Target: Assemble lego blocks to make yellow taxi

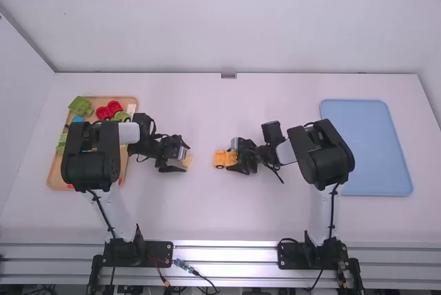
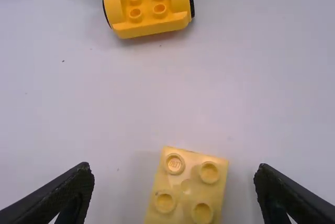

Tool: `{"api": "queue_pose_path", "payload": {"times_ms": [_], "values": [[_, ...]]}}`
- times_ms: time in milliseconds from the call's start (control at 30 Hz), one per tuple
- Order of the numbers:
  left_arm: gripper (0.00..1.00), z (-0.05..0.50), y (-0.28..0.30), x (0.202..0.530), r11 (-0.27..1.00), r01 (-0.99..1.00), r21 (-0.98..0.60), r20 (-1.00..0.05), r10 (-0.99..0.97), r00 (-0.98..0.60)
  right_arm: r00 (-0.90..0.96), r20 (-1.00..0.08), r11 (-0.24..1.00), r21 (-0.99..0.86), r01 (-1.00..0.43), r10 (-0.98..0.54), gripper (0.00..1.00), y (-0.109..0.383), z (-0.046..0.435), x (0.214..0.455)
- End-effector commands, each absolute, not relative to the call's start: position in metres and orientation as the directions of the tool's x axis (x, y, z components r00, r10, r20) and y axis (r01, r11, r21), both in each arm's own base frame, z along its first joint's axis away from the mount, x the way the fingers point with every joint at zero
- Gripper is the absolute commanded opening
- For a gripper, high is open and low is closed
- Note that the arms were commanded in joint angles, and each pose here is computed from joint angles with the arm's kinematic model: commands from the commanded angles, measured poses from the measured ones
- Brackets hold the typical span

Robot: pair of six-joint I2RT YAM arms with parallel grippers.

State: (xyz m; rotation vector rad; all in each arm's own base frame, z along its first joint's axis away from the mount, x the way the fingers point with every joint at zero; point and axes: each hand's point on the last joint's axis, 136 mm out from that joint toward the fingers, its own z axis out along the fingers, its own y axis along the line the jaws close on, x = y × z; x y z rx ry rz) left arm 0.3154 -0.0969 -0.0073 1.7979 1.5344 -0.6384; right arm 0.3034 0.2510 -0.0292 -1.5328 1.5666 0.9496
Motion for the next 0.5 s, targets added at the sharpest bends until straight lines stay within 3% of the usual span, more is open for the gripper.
{"api": "queue_pose_path", "payload": {"times_ms": [0, 267, 467], "values": [[0.82, -0.0027, -0.0998, 0.3190, -0.072, 0.980, 0.186, -0.762, 0.619, 0.190, -0.050, -0.878, 0.027, 0.042, -0.999, -0.476, 0.66, 0.2486, -0.0386, 0.3001], [0.74, -0.0023, -0.1000, 0.3180, -0.082, 0.978, 0.191, -0.761, 0.617, 0.201, -0.051, -0.878, 0.028, 0.043, -0.999, -0.476, 0.66, 0.2485, -0.0387, 0.3001], [0.71, -0.0045, -0.0992, 0.3154, -0.081, 0.981, 0.176, -0.758, 0.625, 0.188, -0.051, -0.878, 0.028, 0.043, -0.999, -0.476, 0.80, 0.2485, -0.0386, 0.3000]]}}
